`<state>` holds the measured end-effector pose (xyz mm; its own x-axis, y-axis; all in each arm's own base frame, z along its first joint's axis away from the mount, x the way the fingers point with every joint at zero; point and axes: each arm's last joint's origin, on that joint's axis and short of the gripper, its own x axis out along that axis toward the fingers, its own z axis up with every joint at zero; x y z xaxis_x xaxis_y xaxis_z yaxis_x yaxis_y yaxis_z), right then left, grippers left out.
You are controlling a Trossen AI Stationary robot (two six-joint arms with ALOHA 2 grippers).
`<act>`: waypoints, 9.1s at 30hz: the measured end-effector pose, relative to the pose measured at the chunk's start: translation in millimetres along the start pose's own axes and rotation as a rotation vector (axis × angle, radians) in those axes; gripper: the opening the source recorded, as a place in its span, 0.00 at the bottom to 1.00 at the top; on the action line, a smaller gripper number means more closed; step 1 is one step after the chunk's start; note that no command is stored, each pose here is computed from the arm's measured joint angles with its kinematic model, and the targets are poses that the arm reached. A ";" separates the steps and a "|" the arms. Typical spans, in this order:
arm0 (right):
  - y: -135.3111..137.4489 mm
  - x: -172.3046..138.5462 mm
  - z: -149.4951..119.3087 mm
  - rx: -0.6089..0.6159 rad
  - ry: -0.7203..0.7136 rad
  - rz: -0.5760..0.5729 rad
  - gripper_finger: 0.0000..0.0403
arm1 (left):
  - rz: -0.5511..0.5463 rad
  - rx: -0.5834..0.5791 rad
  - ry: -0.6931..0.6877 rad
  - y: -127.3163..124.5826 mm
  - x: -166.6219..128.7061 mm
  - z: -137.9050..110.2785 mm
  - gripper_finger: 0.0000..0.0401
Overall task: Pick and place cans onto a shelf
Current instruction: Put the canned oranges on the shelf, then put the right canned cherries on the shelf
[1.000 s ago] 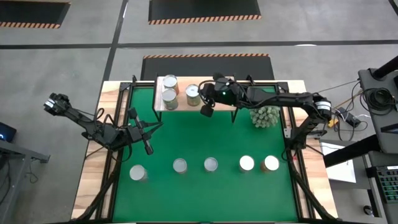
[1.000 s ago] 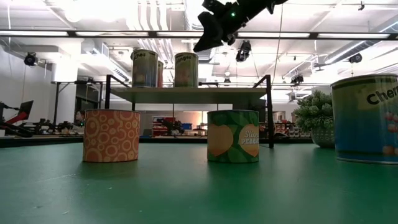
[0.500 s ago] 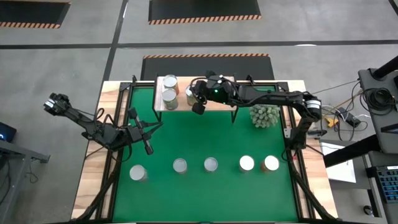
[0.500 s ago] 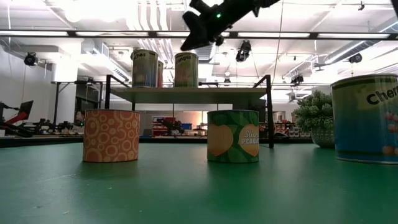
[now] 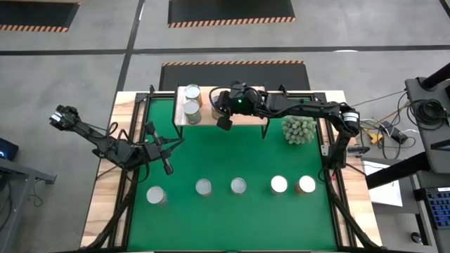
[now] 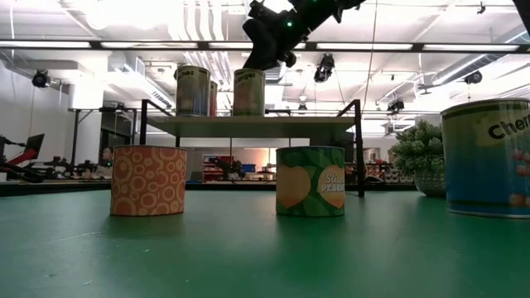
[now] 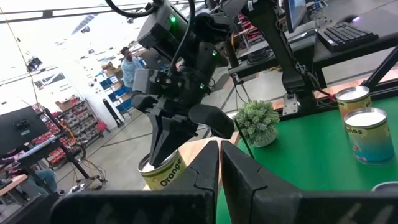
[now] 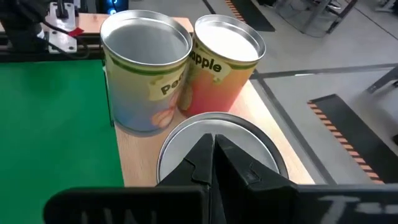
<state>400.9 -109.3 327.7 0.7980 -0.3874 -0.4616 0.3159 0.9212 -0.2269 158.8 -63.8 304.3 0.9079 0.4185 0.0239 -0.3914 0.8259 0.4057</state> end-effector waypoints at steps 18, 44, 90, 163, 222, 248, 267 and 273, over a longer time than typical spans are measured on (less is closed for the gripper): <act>-3.5 -3.7 9.5 -0.035 -0.039 -0.014 0.02 | 0.000 0.000 0.000 0.0 0.0 -0.1 0.00; -16.1 7.1 11.1 0.182 0.132 0.029 0.02 | 0.000 0.000 0.000 -0.1 0.0 0.0 0.00; 0.0 -2.8 20.8 0.133 0.078 0.049 0.02 | 0.000 0.000 0.000 0.0 0.0 0.0 0.00; 156.5 -230.0 -118.0 0.130 0.643 0.107 0.61 | 0.002 -0.021 -0.003 0.2 0.0 0.4 0.00; 194.1 -199.4 -143.4 0.153 0.768 0.198 0.91 | 0.002 -0.021 -0.004 0.3 0.1 0.5 0.00; 202.3 -184.5 -167.1 0.201 0.752 0.201 0.87 | 0.003 -0.025 -0.007 0.9 0.0 1.8 0.00; 190.1 -197.7 -93.0 0.350 0.619 0.246 0.77 | 0.003 -0.093 -0.006 0.8 0.0 1.7 0.00; 152.3 -195.2 -33.7 0.408 0.458 0.196 0.77 | 0.003 -0.101 -0.006 0.8 0.0 1.7 0.00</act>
<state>275.9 105.4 354.3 0.5896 -0.1035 -0.8010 0.4285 0.8807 0.2016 158.8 -63.8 306.2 0.9077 0.4186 0.0304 -0.4065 0.8588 0.3117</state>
